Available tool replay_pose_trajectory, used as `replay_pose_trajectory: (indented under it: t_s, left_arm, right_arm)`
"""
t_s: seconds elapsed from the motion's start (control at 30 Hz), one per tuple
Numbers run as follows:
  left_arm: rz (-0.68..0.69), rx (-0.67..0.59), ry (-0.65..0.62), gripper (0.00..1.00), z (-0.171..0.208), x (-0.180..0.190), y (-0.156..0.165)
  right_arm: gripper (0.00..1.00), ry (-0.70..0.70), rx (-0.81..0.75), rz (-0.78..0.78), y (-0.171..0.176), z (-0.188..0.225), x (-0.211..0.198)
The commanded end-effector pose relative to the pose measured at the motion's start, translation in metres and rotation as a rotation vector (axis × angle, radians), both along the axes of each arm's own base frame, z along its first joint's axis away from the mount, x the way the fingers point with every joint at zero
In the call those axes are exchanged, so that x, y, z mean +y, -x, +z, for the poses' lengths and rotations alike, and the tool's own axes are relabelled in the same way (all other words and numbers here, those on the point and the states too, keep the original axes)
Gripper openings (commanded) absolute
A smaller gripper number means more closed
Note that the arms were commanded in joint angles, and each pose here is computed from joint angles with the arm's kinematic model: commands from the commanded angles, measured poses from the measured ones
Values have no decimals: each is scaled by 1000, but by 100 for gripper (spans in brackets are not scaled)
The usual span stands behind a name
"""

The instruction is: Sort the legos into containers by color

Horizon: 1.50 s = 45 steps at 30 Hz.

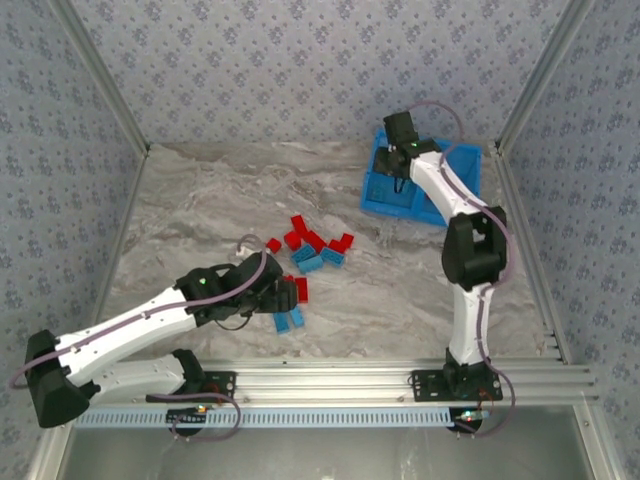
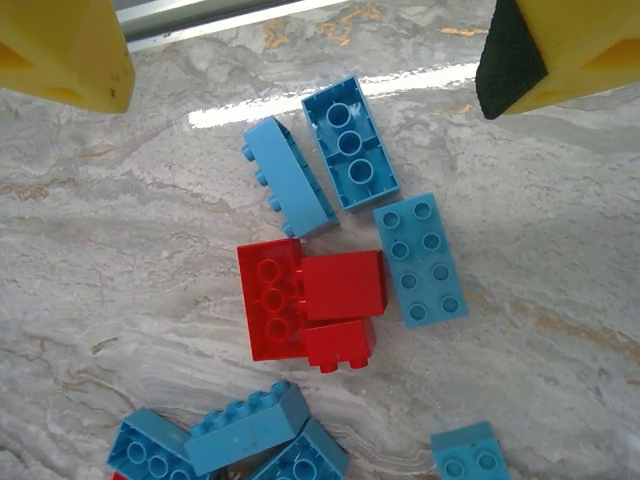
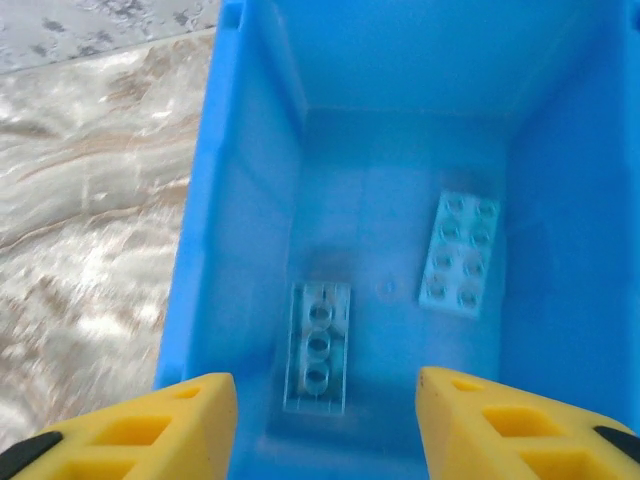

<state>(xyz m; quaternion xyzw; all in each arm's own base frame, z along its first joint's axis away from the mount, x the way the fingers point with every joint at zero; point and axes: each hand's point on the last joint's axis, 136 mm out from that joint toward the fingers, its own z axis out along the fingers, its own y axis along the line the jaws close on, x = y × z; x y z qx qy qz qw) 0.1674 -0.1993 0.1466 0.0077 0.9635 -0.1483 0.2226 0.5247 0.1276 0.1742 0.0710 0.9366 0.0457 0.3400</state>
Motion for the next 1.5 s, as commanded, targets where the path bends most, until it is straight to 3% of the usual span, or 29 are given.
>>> replay_pose_trajectory:
  t_s: [0.0,0.2,0.4,0.6,1.07,1.2,1.47]
  left_arm:
    - [82,35,25,83,-11,-9,-2]
    - [112,129,1,71,-45,-35,3]
    - [126,200,-77,61,-79,-52,5]
    - [132,191,-150,55,-99,-50,0]
    - [127,205,-227,32,-116,-44,1]
    - [118,202,-229,26,-112,-44,1]
    - [88,140,-234,25,-76,-39,-5]
  right_arm:
    - [59,-81,-134,52,48,60,24]
    - [74,-87,-186,33,141,71,26]
    - [78,-32,-145,9,194,54,4]
    - [80,30,-167,-42,209,51,-22]
    - [81,44,-144,-24,217,49,-20]
    - [82,54,-135,-23,219,46,-20]
    - [82,49,-145,-20,222,49,-17]
